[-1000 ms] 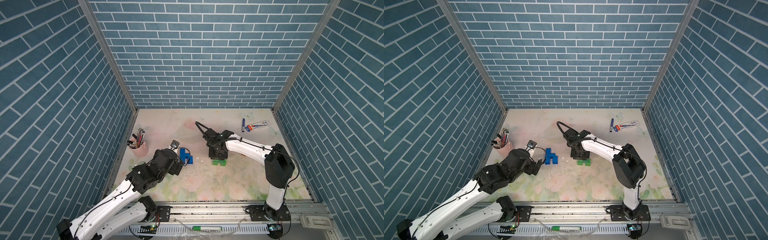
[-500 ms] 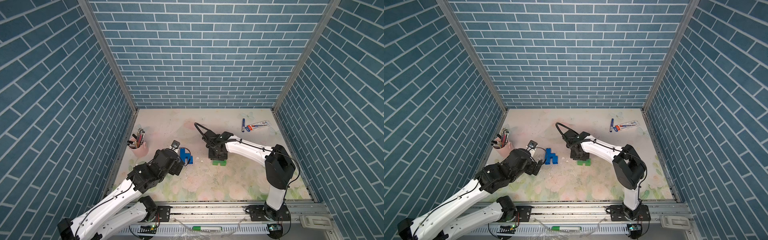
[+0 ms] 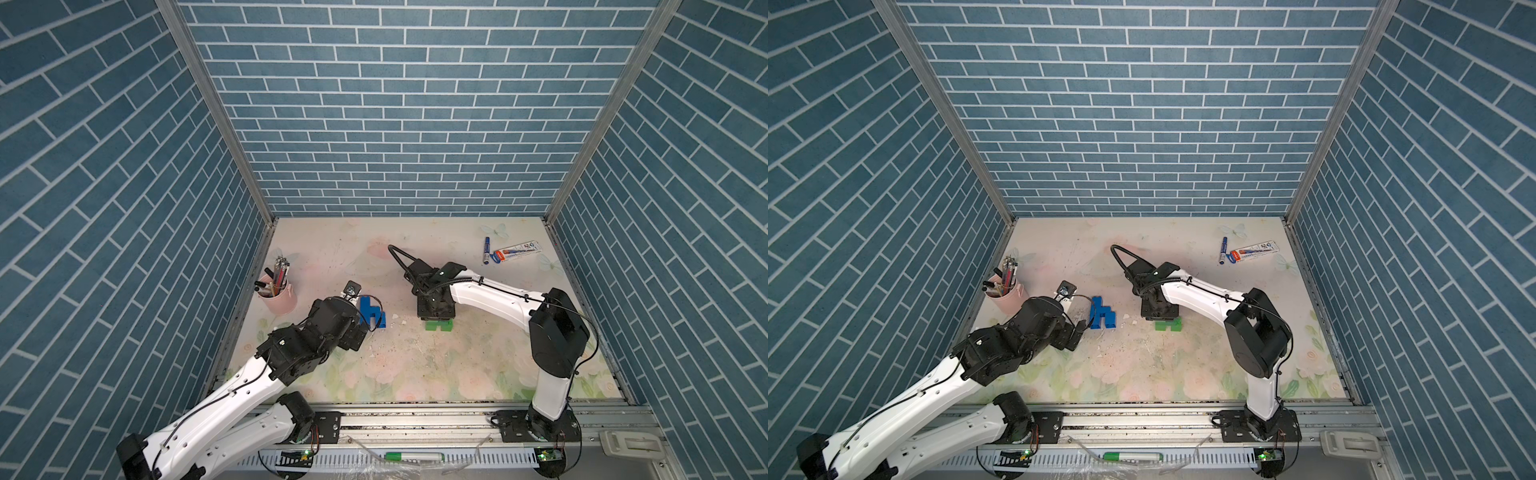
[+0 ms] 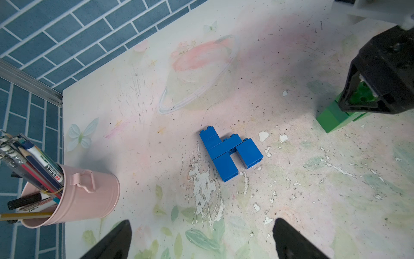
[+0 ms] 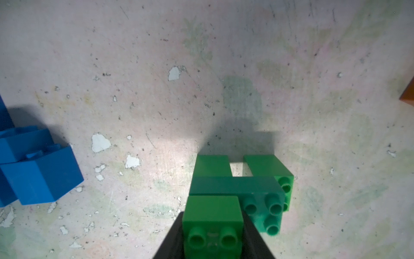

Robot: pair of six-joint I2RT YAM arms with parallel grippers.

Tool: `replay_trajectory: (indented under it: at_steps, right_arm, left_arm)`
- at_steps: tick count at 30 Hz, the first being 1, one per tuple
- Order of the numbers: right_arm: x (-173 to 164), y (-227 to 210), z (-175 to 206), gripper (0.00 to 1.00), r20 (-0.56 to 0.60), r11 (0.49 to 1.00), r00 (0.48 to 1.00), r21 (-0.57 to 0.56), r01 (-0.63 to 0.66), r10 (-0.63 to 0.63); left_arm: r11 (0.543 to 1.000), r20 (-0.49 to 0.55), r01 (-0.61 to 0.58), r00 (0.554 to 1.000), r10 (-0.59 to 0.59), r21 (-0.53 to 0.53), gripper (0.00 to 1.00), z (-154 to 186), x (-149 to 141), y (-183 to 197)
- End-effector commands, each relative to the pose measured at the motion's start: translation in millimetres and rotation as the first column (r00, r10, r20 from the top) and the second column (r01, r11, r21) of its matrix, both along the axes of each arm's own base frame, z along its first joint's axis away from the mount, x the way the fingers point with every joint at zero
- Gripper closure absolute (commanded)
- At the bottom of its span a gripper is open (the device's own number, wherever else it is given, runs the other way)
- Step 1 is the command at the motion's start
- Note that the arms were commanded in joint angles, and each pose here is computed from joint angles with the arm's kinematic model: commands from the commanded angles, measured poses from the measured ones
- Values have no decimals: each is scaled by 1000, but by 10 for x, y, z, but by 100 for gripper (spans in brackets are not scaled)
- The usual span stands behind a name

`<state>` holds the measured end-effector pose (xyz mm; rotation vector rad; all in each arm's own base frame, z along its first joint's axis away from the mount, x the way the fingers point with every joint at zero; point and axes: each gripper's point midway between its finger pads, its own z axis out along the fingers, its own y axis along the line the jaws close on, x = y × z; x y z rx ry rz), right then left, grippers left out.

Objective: Assemble the letter h with lego
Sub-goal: Assemble the lego brick with the lego brick, then pick up the lego brick from the center of the board.

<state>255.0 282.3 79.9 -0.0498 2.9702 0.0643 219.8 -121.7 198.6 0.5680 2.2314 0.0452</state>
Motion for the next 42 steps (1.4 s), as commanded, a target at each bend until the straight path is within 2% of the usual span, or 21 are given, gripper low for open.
replay_trajectory:
  at_steps: [1, 9, 11, 16, 18, 20, 23, 29, 31, 35, 37, 42]
  right_arm:
    - [-66, -130, -31, 56, -49, 998, 999, -57, -13, 10]
    - [18, -137, 227, 32, 2, 998, 999, -41, -43, 43]
    - [33, -148, 288, 29, 10, 998, 999, -35, -49, 50]
    - [127, -572, 699, 31, 124, 999, 992, -12, 35, -33]
    - [141, -820, 716, 31, 108, 995, 989, 34, 96, -99]
    - [146, -1048, 665, 32, 79, 987, 985, 55, 150, -155]
    - [162, -1373, 548, 34, 69, 979, 976, 18, 205, -205]
    - [295, -1733, 155, 43, 6, 955, 956, 18, 295, -295]
    - [399, -1778, 67, 47, 3, 952, 952, 30, 305, -305]
    - [584, -1898, -151, 47, -16, 937, 937, 27, 348, -348]
    - [689, -1845, -238, 47, -26, 937, 939, 63, 344, -343]
    - [862, -1920, -390, 47, -5, 939, 939, 2, 344, -344]
  left_arm:
    - [1000, -9, -12, 1000, 12, 2, 1, 10, -5, 24]
    - [1000, -9, -15, 1000, 15, 8, 1, 3, 0, 33]
    - [1000, -12, -13, 1000, 13, 8, 1, -2, -2, 26]
    - [1000, -9, -16, 1000, 16, 8, 1, 3, 0, 36]
    - [1000, -8, -14, 1000, 15, 7, 1, 6, 0, 30]
    - [1000, -9, -14, 1000, 14, 7, 1, 7, 3, 27]
    - [1000, -11, -12, 1000, 12, 9, 1, -1, -1, 26]
    - [1000, -10, -10, 1000, 10, 7, 1, -3, 5, 18]
    - [1000, -11, -9, 1000, 10, 8, 1, -6, 3, 17]
    - [1000, -11, -10, 1000, 10, 9, 1, -9, 6, 17]
    - [1000, -10, -9, 1000, 9, 6, 1, -6, 6, 15]
    - [1000, -7, -12, 1000, 13, 8, 1, -2, 10, 21]
